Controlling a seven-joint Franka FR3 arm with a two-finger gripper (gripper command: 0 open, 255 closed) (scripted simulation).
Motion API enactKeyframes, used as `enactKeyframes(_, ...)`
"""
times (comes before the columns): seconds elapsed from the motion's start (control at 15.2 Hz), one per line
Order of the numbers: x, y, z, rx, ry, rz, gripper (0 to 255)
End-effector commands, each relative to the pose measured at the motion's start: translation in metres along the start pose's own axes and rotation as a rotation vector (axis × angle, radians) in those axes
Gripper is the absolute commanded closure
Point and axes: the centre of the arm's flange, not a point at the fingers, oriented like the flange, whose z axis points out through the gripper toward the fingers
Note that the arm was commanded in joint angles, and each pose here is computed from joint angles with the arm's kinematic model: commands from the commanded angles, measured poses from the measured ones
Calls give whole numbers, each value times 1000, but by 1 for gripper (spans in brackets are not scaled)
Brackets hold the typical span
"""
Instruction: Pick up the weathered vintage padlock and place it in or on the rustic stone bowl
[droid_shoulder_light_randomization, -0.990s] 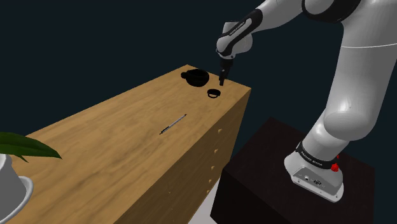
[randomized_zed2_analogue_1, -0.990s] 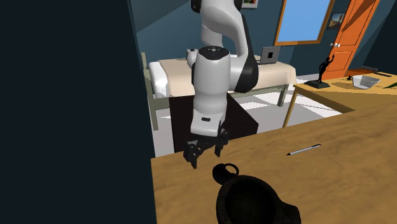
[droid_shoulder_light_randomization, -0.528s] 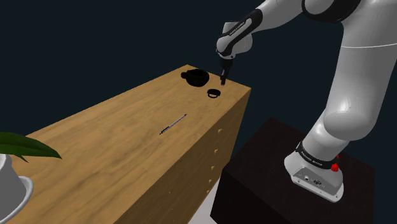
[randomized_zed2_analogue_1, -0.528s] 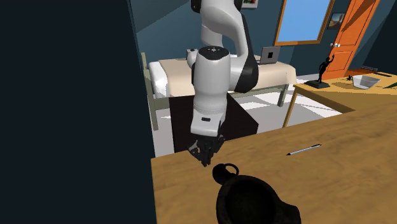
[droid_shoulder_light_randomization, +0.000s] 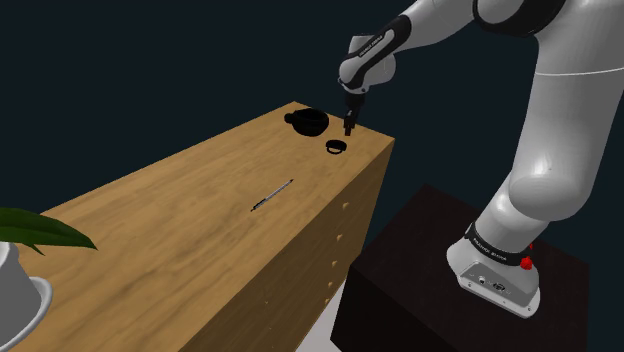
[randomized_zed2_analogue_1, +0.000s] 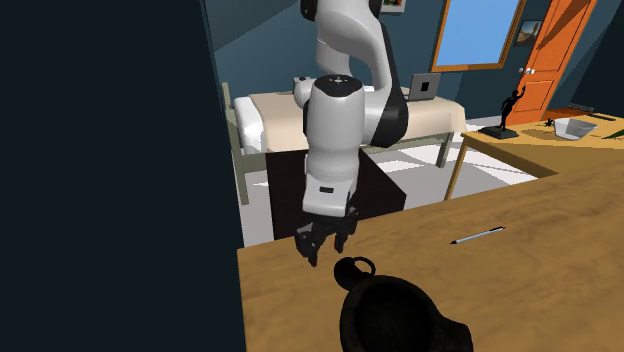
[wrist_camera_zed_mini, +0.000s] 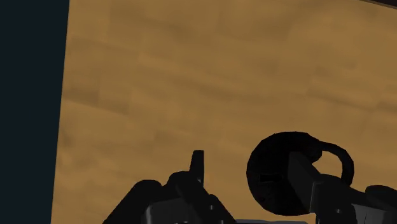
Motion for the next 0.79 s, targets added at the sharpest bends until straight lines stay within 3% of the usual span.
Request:
enactKeyframes(0.0,12,-13,6,13,3,-27,0)
enactKeyframes(0.2,32,-36,18,36,9,-74,0)
enactKeyframes(0.73,32,-38,58,36,9,-74,0)
